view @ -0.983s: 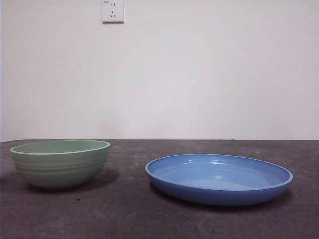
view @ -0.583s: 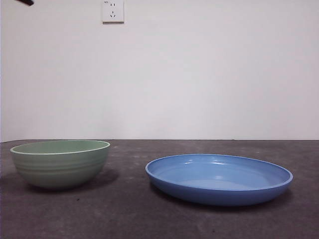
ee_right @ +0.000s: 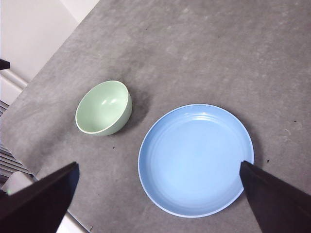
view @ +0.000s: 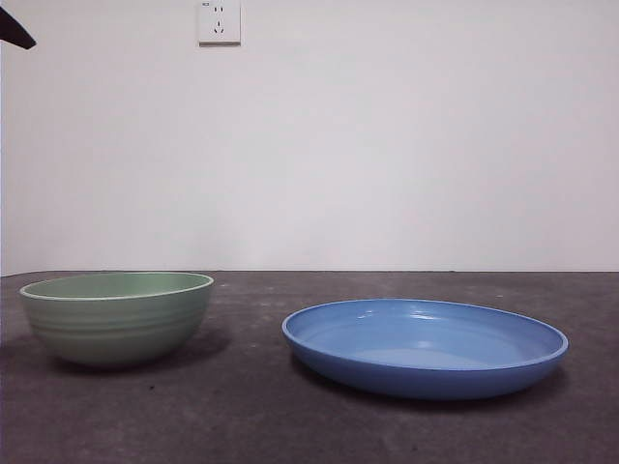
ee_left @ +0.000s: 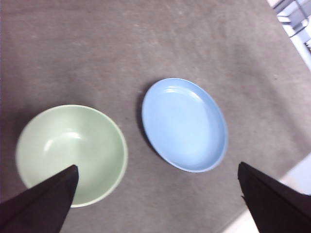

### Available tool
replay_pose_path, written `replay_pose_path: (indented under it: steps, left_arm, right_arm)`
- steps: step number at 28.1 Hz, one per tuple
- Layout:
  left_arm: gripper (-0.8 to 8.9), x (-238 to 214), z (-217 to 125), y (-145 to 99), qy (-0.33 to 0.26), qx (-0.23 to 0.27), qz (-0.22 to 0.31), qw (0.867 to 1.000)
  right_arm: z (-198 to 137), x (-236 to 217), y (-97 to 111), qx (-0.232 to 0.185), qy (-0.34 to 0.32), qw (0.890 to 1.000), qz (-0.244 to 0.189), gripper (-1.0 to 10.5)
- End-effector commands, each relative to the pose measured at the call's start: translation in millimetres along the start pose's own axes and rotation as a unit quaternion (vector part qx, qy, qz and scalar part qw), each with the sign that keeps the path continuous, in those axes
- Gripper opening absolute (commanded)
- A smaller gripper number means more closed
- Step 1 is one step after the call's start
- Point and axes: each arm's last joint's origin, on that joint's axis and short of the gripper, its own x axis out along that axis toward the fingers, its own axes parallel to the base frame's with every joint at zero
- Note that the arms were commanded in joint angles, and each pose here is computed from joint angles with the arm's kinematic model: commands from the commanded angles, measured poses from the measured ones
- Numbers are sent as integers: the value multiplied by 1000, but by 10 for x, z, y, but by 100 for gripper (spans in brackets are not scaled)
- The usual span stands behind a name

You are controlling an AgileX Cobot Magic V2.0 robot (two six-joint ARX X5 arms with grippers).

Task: Place the green bowl on the blue plate

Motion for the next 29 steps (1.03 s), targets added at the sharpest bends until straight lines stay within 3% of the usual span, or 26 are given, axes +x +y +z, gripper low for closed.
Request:
replay_pose_path:
  steps: [1, 9, 22, 29]
  left_arm:
    - [532, 6, 52, 17, -6, 11, 41, 999]
    - [531, 237, 59, 201, 53, 2, 144, 988]
    - [527, 1276, 67, 759, 204, -40, 158, 965]
    - [523, 1697, -31, 999, 246, -55, 161, 954]
  right_arm:
    - [36, -15, 21, -12, -5, 1000, 3, 616]
    - [36, -14, 21, -12, -5, 1000, 4, 616]
    - [36, -15, 21, -12, -5, 1000, 3, 616]
    - [36, -15, 21, -12, -5, 1000, 3, 616]
